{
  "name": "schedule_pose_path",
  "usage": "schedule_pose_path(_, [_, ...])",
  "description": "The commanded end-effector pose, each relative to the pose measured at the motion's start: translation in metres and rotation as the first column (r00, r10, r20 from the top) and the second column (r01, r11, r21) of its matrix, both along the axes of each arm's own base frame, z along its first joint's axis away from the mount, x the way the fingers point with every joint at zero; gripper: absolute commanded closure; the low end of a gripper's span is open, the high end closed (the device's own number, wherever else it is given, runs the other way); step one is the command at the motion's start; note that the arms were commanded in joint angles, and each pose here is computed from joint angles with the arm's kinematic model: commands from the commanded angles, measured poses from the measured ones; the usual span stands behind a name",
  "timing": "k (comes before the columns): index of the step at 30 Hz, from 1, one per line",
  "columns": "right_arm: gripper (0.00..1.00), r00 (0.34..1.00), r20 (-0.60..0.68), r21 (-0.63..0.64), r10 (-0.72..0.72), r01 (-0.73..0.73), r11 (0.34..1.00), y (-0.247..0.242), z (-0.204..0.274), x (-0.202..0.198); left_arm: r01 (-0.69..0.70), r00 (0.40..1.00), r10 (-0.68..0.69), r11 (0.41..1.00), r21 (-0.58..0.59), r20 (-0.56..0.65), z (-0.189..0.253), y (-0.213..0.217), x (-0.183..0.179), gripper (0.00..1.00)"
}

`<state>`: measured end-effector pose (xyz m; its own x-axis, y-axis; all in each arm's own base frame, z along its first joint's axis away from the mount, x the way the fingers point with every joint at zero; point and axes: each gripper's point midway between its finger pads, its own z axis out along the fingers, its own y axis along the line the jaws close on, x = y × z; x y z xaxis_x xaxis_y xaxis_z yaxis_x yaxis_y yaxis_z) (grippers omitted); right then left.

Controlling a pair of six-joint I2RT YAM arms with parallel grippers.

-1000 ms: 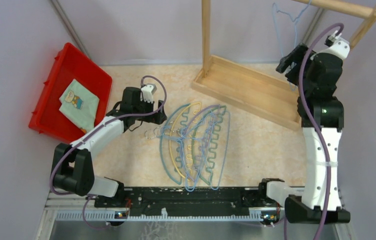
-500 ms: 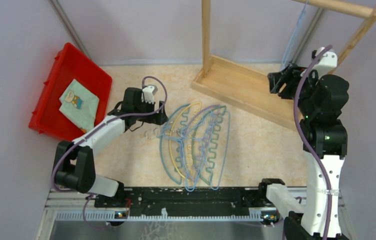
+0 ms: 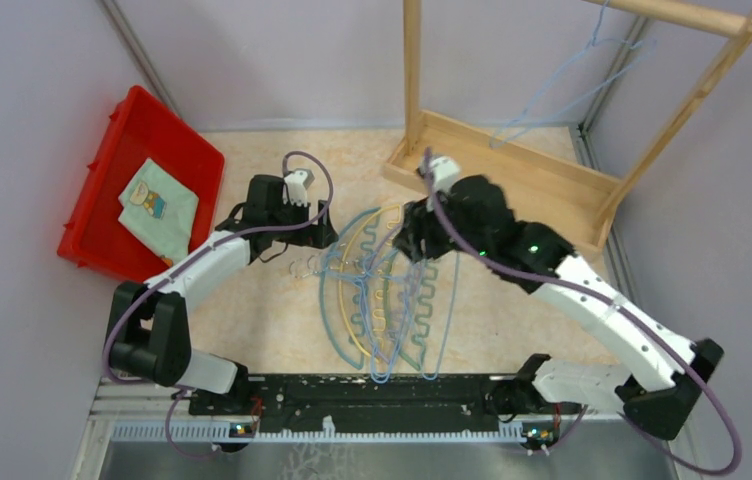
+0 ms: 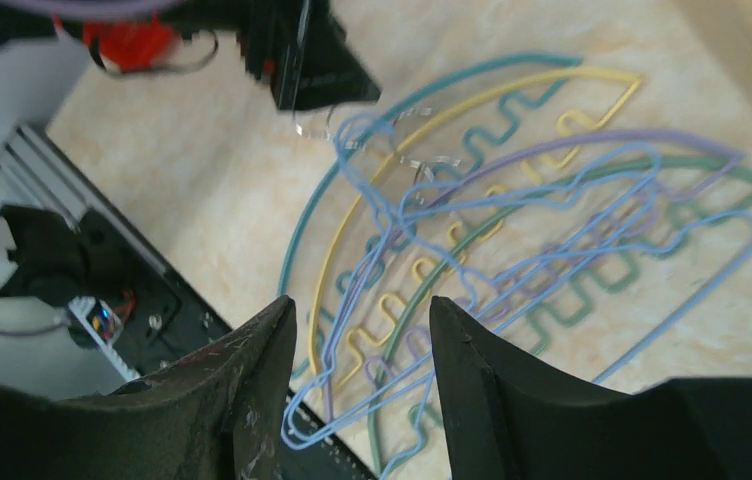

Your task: Organize the hangers

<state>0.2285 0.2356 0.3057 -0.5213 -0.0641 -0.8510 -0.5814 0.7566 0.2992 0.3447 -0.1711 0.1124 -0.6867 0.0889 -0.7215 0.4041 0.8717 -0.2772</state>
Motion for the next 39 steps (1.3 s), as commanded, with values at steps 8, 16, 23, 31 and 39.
schedule_pose_path(8, [0.5, 0.969, -0.223, -0.188, -0.105, 0.063, 0.98, 0.036, -0.149, -0.019, -0.017, 1.0, 0.017, 1.0, 0.001, 0.024, 0.005, 0.0, 0.002, 0.01])
schedule_pose_path(16, [0.52, 0.932, -0.34, -0.244, -0.124, 0.04, 0.969, 0.014, -0.214, -0.049, -0.022, 1.0, 0.022, 1.0, -0.002, 0.003, -0.003, 0.004, -0.012, 0.01])
schedule_pose_path(23, [0.55, 0.92, -0.382, -0.232, -0.087, -0.005, 0.973, 0.017, -0.229, -0.059, -0.017, 1.0, 0.016, 1.0, -0.011, -0.012, -0.006, 0.002, -0.013, 0.01])
schedule_pose_path(31, [0.55, 0.92, -0.385, -0.249, -0.079, -0.021, 0.968, 0.016, -0.243, -0.06, -0.02, 1.0, 0.02, 1.0, -0.012, -0.01, -0.006, 0.003, -0.014, 0.01])
schedule_pose_path(39, [0.58, 0.928, -0.344, -0.331, -0.141, 0.02, 0.943, 0.01, -0.27, -0.045, -0.015, 1.0, 0.015, 1.0, -0.009, -0.008, -0.004, 0.003, -0.015, 0.01])
